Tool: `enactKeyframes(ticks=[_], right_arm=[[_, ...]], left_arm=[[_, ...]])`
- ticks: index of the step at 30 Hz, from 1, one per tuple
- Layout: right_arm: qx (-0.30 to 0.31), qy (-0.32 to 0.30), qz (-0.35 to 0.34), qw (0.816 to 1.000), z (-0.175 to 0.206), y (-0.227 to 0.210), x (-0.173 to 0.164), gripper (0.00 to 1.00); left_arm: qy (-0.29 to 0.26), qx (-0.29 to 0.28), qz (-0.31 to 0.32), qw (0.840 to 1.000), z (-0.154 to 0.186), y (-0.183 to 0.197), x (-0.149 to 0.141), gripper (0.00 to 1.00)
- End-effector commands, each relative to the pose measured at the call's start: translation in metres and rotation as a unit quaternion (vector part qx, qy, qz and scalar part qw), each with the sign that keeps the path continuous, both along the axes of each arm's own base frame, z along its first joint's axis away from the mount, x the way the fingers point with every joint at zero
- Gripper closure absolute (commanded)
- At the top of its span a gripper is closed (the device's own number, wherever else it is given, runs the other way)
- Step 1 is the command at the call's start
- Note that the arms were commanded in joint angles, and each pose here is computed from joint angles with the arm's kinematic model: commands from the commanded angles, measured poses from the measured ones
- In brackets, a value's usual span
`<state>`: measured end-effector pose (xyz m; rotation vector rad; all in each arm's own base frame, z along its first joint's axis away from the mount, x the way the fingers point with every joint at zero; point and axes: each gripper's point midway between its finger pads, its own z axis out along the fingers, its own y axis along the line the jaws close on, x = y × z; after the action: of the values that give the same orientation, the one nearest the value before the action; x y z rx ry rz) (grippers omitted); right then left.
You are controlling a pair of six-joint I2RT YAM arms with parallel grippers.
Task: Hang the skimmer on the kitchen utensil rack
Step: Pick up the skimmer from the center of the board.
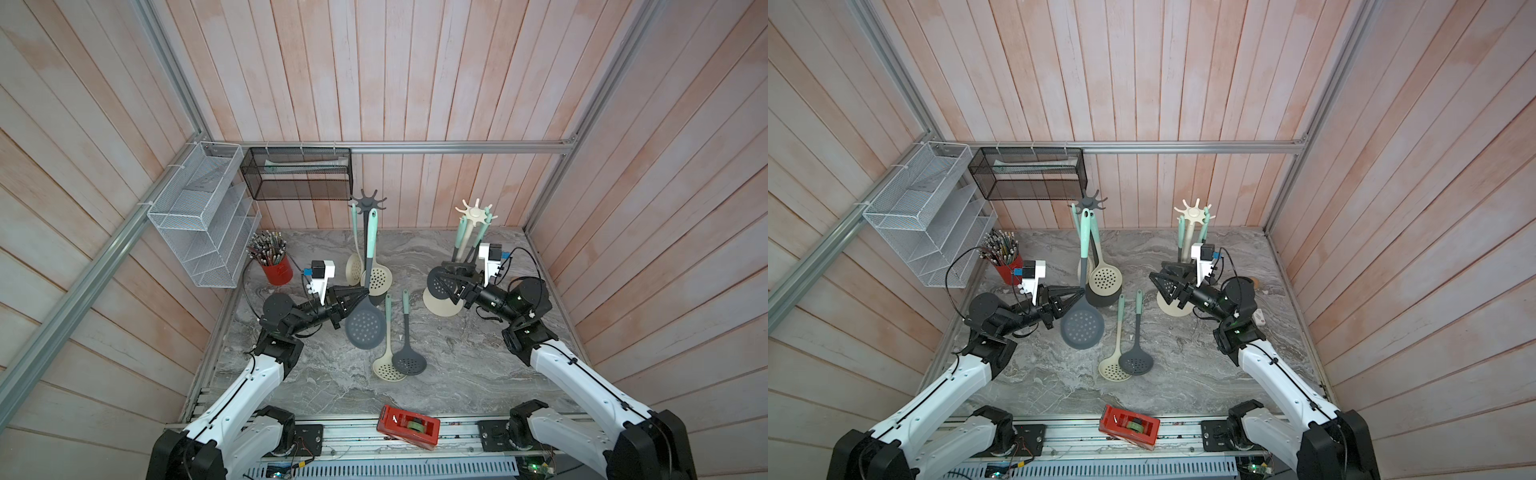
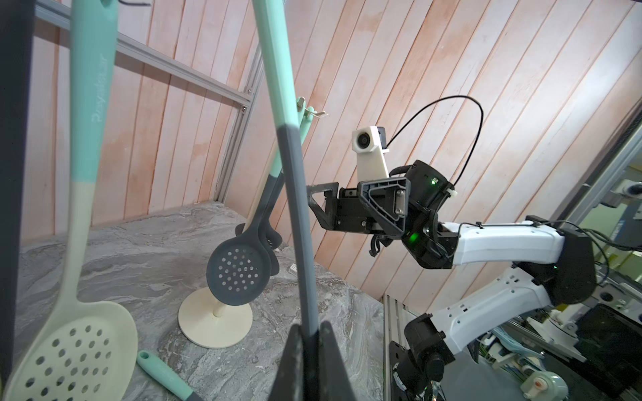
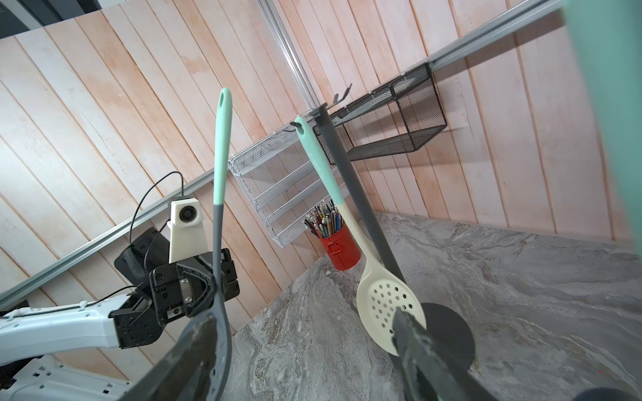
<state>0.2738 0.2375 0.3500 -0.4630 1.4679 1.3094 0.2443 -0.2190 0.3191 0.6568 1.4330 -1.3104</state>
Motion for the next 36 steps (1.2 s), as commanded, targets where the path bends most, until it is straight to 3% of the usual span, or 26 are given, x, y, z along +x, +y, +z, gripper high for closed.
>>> enactKeyframes(ticks=[1,11,28,36], right_arm=[[0.000,-0.049,0.040,0.998,0.028,0.029,-0.012,0.18],[0.008,-0.041,0.127,0.991,0.027,0.088,-0.022,0.17],[0.025,-0.055,0.224,0.973,0.030,0.135,-0.052,0.30],[0.016,-0.047,0.236,0.970,0.024,0.145,-0.049,0.49]], left_arm=[[-0.035,-0.010,-0.040,0.999,0.011,-0.002,-0.017,1.00],[-0.048,-0.011,-0.064,0.997,0.017,-0.001,-0.034,1.00],[-0.043,-0.018,-0.072,0.996,0.017,-0.004,-0.029,1.00],[-0.037,-0.018,-0.072,0.997,0.014,-0.004,-0.027,1.00]])
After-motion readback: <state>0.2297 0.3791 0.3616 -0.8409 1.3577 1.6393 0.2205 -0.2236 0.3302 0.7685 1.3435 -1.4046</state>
